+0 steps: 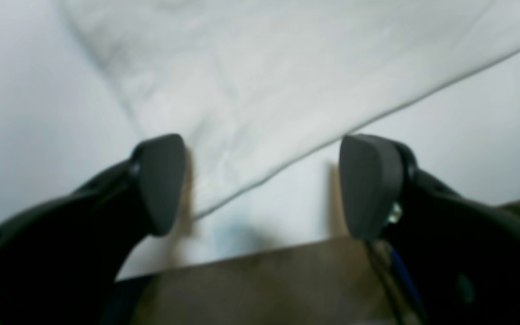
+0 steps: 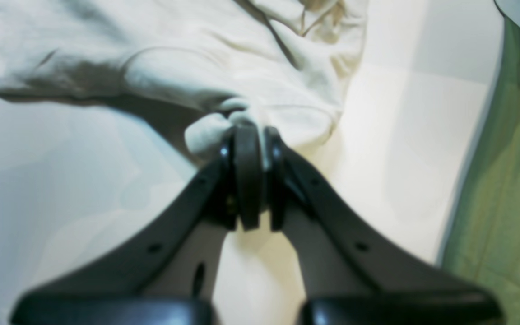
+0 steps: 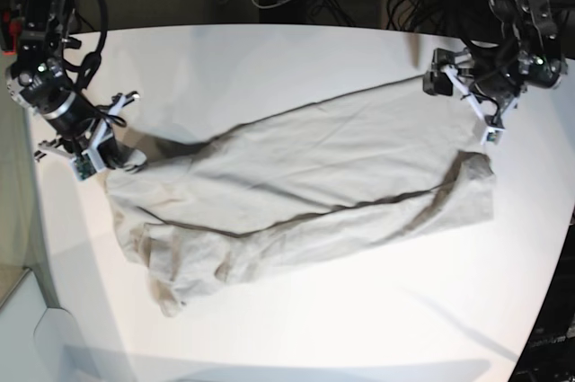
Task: Layout the t-shirt on the table in an organized manner, then fold the t-shirt properly
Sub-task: 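Pull the grasped corners apart with both grippers to spread the shirt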
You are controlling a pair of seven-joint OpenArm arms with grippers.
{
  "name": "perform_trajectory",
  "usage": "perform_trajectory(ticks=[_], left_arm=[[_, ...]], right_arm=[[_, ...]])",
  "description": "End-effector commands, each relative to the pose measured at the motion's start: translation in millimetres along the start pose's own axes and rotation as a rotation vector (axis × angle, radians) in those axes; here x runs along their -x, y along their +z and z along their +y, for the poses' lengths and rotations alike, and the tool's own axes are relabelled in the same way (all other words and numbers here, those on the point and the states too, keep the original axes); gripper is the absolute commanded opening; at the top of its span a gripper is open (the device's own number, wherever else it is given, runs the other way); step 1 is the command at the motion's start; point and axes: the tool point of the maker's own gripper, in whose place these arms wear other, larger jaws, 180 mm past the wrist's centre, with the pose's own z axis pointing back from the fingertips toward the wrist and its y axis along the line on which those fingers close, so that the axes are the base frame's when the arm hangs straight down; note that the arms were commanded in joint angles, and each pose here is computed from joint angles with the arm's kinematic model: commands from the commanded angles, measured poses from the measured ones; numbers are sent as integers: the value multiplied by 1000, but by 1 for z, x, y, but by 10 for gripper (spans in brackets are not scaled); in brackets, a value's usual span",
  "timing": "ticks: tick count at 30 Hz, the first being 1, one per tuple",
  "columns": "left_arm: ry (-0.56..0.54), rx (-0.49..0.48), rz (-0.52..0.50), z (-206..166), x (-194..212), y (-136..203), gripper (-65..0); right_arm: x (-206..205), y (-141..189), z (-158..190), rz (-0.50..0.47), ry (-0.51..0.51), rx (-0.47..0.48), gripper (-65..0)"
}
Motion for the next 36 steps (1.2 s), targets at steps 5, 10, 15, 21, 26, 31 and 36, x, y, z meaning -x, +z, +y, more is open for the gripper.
perform_trajectory(ticks=[5,10,15,21,26,31,36], left_arm=[[125,-64,-93,26,-2,14,-134],[192,-82,-120,35,10,14,-134],[263,-54,-88,38,29,-6,-134],[325,-29,-55,38,51,-24,-213],[349,-18,-32,39,56,-31,-637],[355,-21,-24,41,57,-32,-650],[315,-31,-44,41,40,-19,-645]], right_arm=[[-15,4,-5,-51,25,0,-635],[-14,4,-5,-50,22,0,-635],[-14,4,-4,-50,21,-3,-635],[-13,4,-5,-47,24,-2,-635],[-14,4,-5,-48,25,-2,-635],[-14,4,-5,-48,25,-2,-635],[-23,6,-10,-69,34,15,-635]])
